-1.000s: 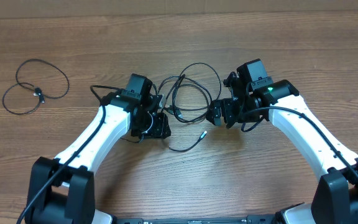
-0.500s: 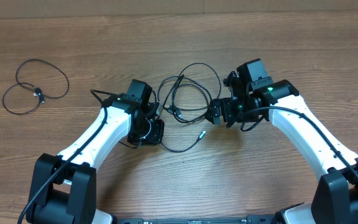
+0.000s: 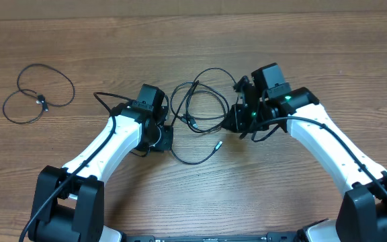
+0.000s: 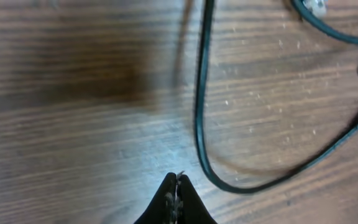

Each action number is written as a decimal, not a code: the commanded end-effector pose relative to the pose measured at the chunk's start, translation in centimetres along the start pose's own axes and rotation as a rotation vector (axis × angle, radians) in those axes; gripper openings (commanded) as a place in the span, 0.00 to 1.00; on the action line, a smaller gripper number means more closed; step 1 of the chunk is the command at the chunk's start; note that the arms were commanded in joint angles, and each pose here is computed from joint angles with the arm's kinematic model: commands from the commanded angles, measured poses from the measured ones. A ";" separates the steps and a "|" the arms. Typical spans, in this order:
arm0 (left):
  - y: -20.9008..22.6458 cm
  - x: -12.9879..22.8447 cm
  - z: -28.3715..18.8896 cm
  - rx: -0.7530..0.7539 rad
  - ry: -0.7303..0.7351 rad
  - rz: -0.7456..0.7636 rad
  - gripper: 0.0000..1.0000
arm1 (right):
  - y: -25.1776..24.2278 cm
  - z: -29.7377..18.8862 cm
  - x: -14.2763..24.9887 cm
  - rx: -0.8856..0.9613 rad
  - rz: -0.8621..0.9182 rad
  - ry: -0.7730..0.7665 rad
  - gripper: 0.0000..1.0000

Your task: Untangle cables

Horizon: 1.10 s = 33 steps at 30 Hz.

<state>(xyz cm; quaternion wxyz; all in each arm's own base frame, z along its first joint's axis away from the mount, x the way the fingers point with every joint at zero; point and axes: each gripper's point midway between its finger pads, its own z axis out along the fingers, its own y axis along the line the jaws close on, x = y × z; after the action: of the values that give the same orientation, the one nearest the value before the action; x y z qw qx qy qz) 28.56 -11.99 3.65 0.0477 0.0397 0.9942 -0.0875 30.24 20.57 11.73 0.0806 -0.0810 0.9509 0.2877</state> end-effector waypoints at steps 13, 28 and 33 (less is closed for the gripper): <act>5.0 -1.2 -0.1 -0.129 -0.048 -0.159 0.31 | 4.6 0.3 -1.7 -0.135 -0.031 -0.061 0.56; 6.8 -1.6 -0.4 -0.234 -0.078 -0.153 0.99 | 4.6 7.8 -1.6 -0.006 -0.030 -0.047 0.70; 6.9 -2.3 -0.5 -0.241 -0.109 -0.153 1.00 | 5.8 9.0 -2.4 -0.030 -0.077 -0.086 0.73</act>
<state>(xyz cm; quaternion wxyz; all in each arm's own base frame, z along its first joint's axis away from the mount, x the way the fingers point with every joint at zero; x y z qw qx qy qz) 31.53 -5.95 3.71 0.1006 -0.0468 0.9938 0.0089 31.74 29.85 7.56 0.1142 -0.1021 0.9412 0.3011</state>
